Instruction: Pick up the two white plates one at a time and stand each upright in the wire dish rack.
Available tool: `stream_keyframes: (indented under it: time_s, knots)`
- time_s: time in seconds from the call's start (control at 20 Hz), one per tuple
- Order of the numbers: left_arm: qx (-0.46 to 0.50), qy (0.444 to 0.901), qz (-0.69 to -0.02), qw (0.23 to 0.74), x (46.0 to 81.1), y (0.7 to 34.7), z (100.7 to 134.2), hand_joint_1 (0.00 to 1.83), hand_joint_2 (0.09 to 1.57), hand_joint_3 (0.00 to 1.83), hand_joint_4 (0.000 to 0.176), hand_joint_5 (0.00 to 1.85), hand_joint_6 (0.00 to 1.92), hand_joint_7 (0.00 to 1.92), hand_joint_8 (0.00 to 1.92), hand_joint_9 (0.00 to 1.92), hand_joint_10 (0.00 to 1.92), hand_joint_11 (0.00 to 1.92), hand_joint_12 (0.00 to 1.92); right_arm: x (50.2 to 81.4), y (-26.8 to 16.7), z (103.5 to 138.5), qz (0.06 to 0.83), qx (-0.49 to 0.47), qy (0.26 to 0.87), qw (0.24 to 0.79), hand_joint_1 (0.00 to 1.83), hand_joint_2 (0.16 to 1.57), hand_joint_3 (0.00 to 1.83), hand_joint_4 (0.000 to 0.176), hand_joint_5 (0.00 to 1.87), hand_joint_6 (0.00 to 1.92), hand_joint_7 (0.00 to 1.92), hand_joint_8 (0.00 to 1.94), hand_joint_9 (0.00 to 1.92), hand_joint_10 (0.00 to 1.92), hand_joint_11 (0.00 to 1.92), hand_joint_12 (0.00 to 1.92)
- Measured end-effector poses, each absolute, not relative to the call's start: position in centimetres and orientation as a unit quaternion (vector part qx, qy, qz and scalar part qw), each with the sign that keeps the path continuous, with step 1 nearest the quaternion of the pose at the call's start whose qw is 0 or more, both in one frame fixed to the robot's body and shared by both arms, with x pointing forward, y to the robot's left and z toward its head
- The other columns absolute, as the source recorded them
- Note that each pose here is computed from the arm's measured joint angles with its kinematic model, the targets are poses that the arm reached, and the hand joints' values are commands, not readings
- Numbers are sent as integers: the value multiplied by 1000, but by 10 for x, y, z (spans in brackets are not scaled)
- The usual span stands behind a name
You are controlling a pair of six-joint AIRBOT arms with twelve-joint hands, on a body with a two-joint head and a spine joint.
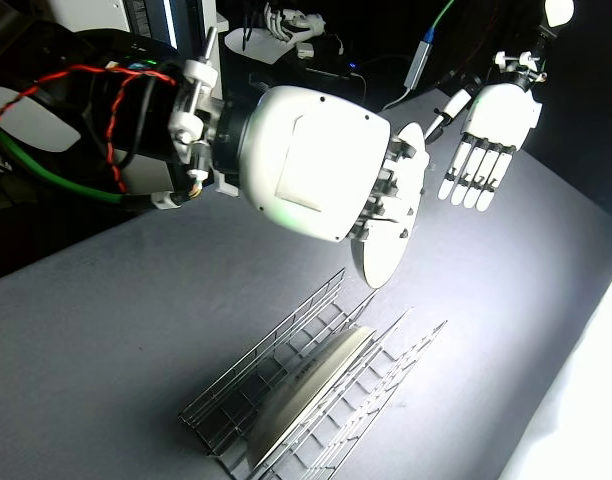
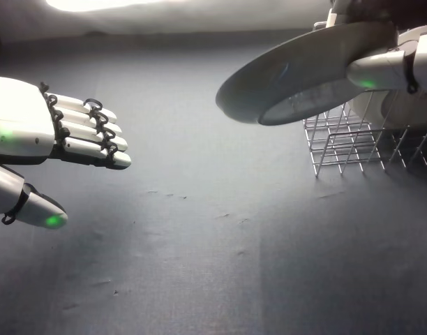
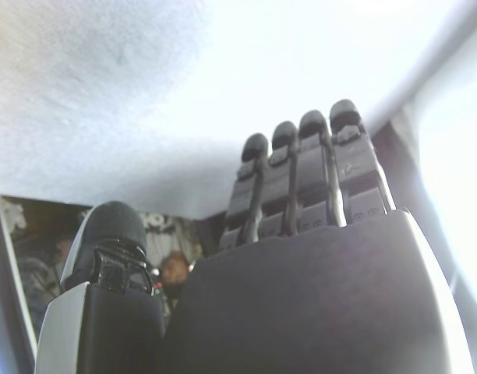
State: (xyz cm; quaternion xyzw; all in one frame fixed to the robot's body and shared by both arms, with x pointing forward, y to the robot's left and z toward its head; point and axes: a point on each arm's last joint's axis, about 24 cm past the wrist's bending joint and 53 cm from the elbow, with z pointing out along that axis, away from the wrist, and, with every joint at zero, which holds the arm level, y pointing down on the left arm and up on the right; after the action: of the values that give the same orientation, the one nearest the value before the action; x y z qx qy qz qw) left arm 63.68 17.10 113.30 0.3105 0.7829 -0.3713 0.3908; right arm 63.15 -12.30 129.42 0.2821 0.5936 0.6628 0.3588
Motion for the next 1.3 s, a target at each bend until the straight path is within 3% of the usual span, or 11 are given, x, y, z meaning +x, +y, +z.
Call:
stream_keyframes:
  time_s: [0.15,0.25,0.5,0.95,1.3]
  knots:
    - [310,783,-371,391,637,171,1133,0,1246,0,0,55,0,36,0,15,0,5,32,627,-123,1293,660,282,598,357,1344,1194,1,0,829,1289,737,1112,808,1391,640,1497]
    - [310,783,-371,391,637,170,1133,0,1243,0,0,48,1,38,3,25,6,0,33,623,-123,1293,659,281,600,356,1353,1170,0,0,869,1232,813,996,835,1348,677,1484]
    - [311,782,-373,390,635,168,1133,0,1243,0,0,64,11,54,11,43,10,26,41,624,-135,1295,653,286,598,366,1349,1181,2,0,843,1275,780,1061,816,1358,649,1458]
    - [311,782,-373,390,635,168,1133,0,1250,0,0,24,5,18,4,5,1,13,7,625,-157,1280,628,301,610,378,1358,1159,0,0,865,1204,834,986,876,1321,646,1451]
    - [312,782,-373,390,635,167,1133,0,1261,5,0,10,1,8,0,0,0,0,0,646,-187,1271,604,313,611,405,1358,1159,0,0,864,1187,831,991,885,1336,690,1510]
